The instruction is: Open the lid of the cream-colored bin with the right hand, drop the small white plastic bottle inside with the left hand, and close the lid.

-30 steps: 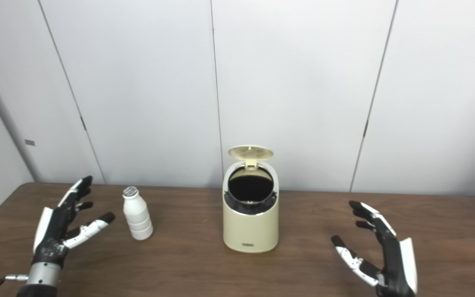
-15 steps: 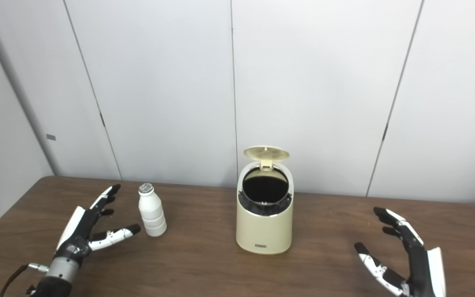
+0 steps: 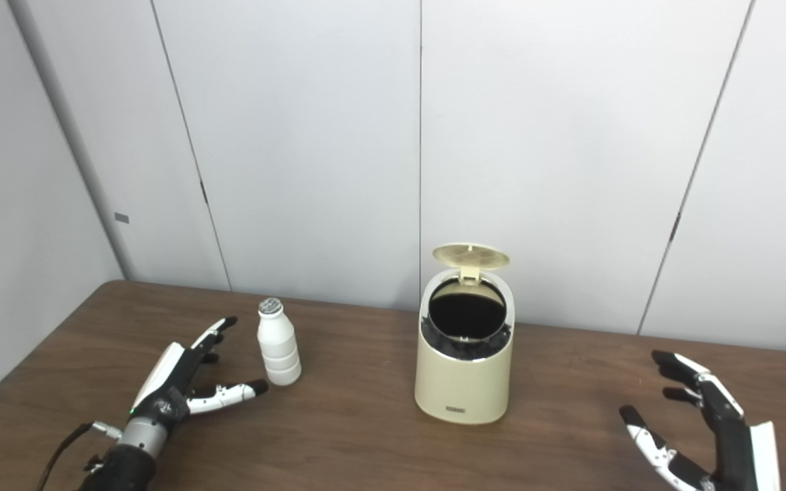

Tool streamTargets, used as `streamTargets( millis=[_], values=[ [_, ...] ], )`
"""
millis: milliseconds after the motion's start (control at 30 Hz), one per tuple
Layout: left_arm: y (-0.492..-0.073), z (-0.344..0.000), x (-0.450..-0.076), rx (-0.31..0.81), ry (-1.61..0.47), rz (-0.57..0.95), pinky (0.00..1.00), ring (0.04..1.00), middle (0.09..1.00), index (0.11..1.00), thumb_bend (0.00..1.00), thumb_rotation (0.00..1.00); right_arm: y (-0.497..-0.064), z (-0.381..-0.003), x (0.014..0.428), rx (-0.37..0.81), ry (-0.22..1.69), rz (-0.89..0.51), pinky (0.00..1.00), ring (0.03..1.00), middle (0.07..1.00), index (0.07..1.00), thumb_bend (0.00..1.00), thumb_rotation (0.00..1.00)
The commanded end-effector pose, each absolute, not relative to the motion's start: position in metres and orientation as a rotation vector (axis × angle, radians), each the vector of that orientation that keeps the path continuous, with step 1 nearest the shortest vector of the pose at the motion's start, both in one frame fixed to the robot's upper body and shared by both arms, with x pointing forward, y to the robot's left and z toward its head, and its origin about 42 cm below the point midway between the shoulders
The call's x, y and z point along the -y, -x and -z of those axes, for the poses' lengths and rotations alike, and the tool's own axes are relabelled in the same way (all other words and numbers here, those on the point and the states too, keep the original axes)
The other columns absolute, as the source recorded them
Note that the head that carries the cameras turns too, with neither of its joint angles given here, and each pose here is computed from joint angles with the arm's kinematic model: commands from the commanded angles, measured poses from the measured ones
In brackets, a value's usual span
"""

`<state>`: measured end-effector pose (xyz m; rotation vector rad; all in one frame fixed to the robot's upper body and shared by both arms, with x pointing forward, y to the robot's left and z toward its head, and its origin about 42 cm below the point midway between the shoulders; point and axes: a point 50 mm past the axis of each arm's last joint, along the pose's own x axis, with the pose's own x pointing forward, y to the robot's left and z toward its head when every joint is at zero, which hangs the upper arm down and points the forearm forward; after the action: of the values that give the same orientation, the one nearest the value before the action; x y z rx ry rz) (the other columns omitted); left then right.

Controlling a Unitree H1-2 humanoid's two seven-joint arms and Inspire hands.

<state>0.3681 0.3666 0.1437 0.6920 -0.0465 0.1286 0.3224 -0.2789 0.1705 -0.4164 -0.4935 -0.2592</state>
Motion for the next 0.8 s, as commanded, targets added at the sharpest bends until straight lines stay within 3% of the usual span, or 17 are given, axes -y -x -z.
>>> streamTargets(
  millis=[0,300,500,700,767],
  values=[
    [-0.38,-0.163,-0.373,0.09,-0.72,-0.142,0.85,0.942,0.974,0.953,1.0,0.44,-0.326,-0.192,0.279,0.563,0.404,0.264,0.63,0.742,0.746,0.701,0.23,0.2],
    [-0.384,-0.161,-0.367,0.077,-0.711,-0.104,0.88,0.954,0.985,0.958,1.0,0.42,-0.323,-0.2,0.27,0.559,0.405,0.265,0.6,0.732,0.737,0.689,0.2,0.2],
    [-0.389,-0.16,-0.361,0.066,-0.723,-0.085,0.88,0.948,0.982,0.956,1.0,0.42,-0.321,-0.204,0.267,0.561,0.396,0.269,0.59,0.727,0.734,0.687,0.2,0.11],
    [-0.393,-0.162,-0.353,0.08,-0.717,-0.064,0.88,0.955,0.982,0.958,1.0,0.43,-0.321,-0.207,0.264,0.557,0.398,0.271,0.58,0.725,0.731,0.685,0.18,0.09],
    [-0.395,-0.163,-0.35,0.079,-0.721,-0.059,0.89,0.956,0.978,0.955,1.0,0.44,-0.321,-0.208,0.263,0.559,0.399,0.271,0.58,0.728,0.732,0.686,0.18,0.03]
  ],
)
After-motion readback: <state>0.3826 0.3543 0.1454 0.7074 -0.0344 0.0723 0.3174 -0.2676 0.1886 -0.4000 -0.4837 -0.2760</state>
